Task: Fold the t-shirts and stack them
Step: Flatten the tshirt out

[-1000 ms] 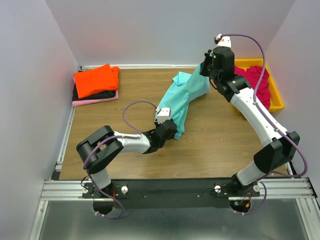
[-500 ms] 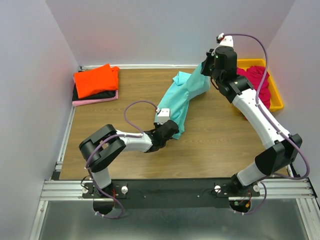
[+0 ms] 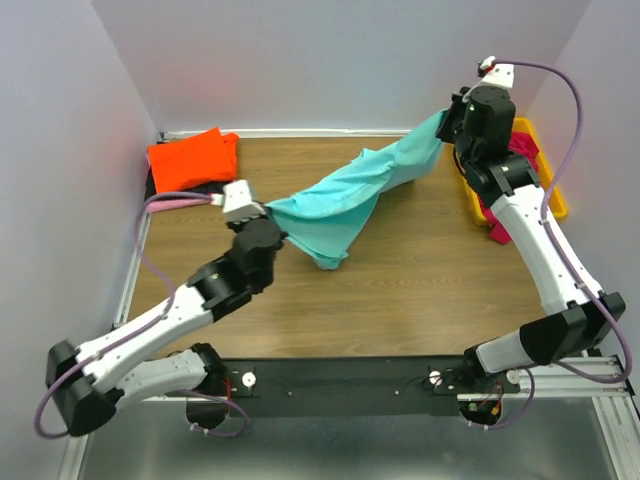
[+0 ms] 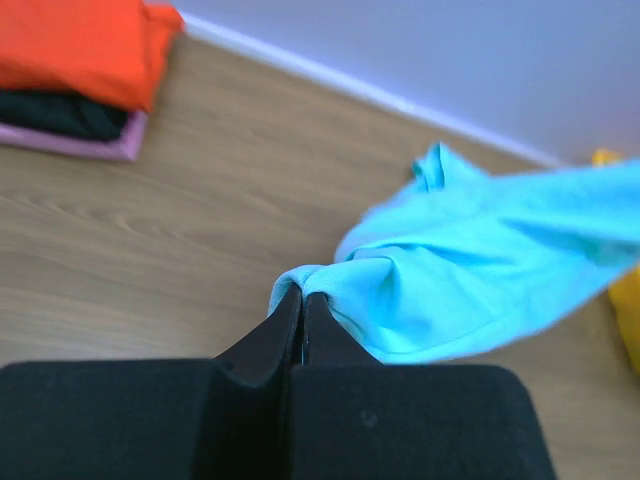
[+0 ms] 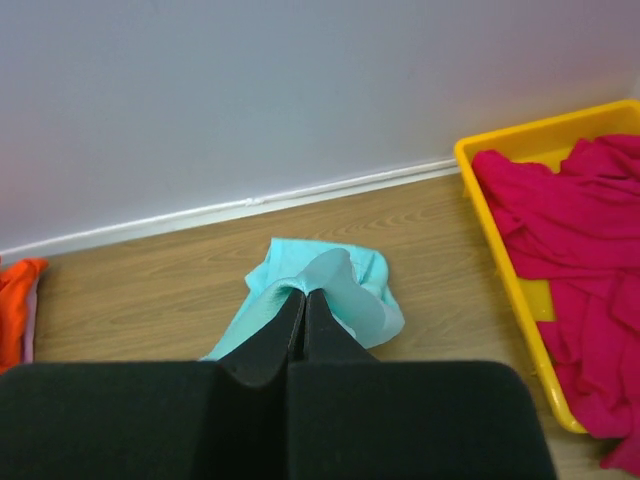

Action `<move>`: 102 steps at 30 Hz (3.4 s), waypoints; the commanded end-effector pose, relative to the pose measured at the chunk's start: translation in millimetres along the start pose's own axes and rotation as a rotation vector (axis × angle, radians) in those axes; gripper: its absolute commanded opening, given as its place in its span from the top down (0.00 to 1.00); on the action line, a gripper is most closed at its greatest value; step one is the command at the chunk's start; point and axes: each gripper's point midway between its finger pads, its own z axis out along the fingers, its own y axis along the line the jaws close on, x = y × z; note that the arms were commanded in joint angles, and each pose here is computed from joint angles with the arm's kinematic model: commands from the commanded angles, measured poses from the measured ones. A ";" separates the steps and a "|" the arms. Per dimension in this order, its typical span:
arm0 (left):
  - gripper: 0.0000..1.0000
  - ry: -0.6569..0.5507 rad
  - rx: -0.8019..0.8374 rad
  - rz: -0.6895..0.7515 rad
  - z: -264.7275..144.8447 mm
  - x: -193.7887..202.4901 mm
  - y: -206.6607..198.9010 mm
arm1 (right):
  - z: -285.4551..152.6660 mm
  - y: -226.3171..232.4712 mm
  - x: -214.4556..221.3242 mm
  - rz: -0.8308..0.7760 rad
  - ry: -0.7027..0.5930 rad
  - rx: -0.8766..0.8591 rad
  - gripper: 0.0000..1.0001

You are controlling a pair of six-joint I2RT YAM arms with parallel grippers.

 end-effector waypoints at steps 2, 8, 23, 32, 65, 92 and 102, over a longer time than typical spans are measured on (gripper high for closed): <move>1.00 -0.184 -0.160 -0.010 -27.5 -79.5 63.9 | -35.0 -20.9 -48.4 0.019 -0.121 0.061 0.99; 1.00 -0.341 -0.134 -0.135 -72.9 -160.0 91.8 | -90.4 -42.9 -90.1 0.062 -0.244 0.096 0.99; 1.00 -0.486 -0.089 -0.059 -79.7 -227.7 64.0 | -103.5 -13.4 -88.7 0.094 -0.223 -0.093 0.99; 1.00 -0.487 -0.115 0.138 20.6 -230.7 50.0 | -9.1 2.8 -44.3 0.057 -0.084 -0.038 0.99; 1.00 -0.824 0.405 0.146 -179.4 -357.6 16.2 | -213.8 4.4 -209.6 0.050 -0.507 -0.346 0.99; 0.41 -0.239 -0.035 0.278 203.0 -152.9 46.5 | 163.3 -46.2 11.9 0.056 -0.011 0.094 0.78; 0.08 -0.165 0.053 0.232 205.5 -117.1 25.2 | 153.8 -44.4 89.5 0.056 0.197 0.012 0.00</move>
